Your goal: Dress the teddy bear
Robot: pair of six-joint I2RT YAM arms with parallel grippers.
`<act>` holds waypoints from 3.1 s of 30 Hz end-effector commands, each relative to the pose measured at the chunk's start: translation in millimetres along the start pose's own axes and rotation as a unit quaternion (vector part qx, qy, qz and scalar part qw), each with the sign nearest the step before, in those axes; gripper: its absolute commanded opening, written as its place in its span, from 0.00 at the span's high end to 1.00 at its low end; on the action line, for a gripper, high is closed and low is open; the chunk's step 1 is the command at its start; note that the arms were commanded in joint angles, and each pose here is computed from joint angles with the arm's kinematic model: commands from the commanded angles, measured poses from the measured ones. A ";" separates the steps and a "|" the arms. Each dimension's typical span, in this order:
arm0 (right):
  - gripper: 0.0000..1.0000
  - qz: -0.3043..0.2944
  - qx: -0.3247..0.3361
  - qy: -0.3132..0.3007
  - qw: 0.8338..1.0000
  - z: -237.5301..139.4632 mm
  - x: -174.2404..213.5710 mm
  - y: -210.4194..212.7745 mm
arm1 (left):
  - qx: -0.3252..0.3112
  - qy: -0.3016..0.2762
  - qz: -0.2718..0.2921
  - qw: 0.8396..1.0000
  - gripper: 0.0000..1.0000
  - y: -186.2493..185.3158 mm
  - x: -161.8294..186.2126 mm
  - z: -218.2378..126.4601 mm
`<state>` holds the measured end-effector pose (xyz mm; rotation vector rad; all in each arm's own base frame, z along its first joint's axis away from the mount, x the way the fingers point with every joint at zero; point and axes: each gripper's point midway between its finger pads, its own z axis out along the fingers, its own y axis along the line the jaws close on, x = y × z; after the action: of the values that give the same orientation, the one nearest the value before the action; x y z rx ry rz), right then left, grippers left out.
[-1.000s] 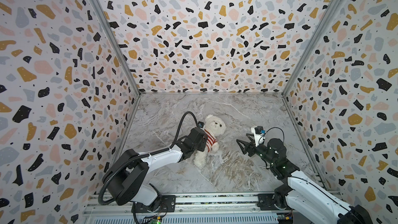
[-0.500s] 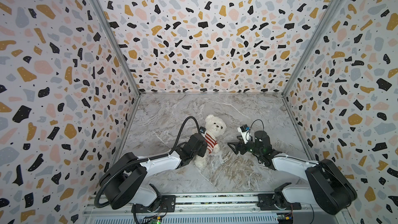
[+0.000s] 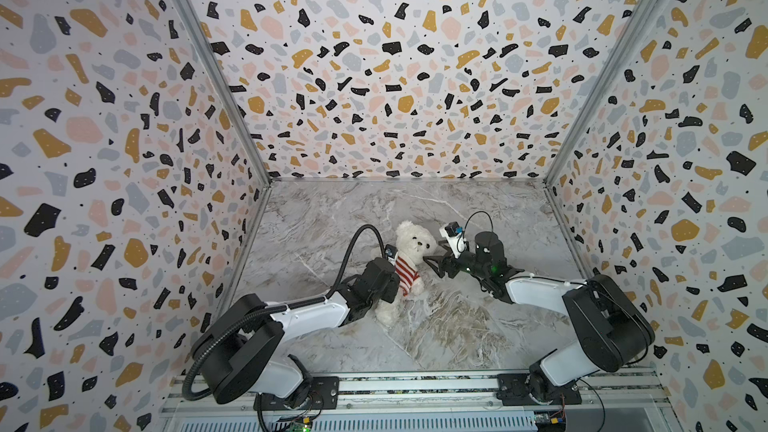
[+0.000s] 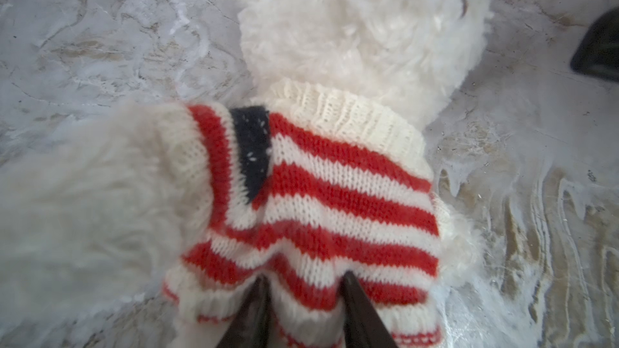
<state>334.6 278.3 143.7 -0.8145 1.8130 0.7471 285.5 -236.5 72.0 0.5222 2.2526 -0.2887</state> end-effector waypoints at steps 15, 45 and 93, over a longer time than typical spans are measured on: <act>0.45 -0.100 0.091 0.083 0.987 44.7 -5.5 -4.9 | 0.023 0.050 0.002 0.999 0.64 -5.3 36.9 -1.6; 1.00 0.033 0.255 -0.088 0.962 -98.2 -12.1 2.2 | 0.238 -0.091 -0.131 0.958 0.28 -68.4 -61.9 -77.8; 1.00 0.062 0.244 -0.206 0.946 -148.6 -28.6 10.9 | 0.268 -0.080 -0.349 0.894 1.00 -70.9 -53.4 -23.0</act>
<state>256.8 175.1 193.1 -0.2594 1.6505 0.4209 266.9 -320.9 140.5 -0.0534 2.0902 -1.3651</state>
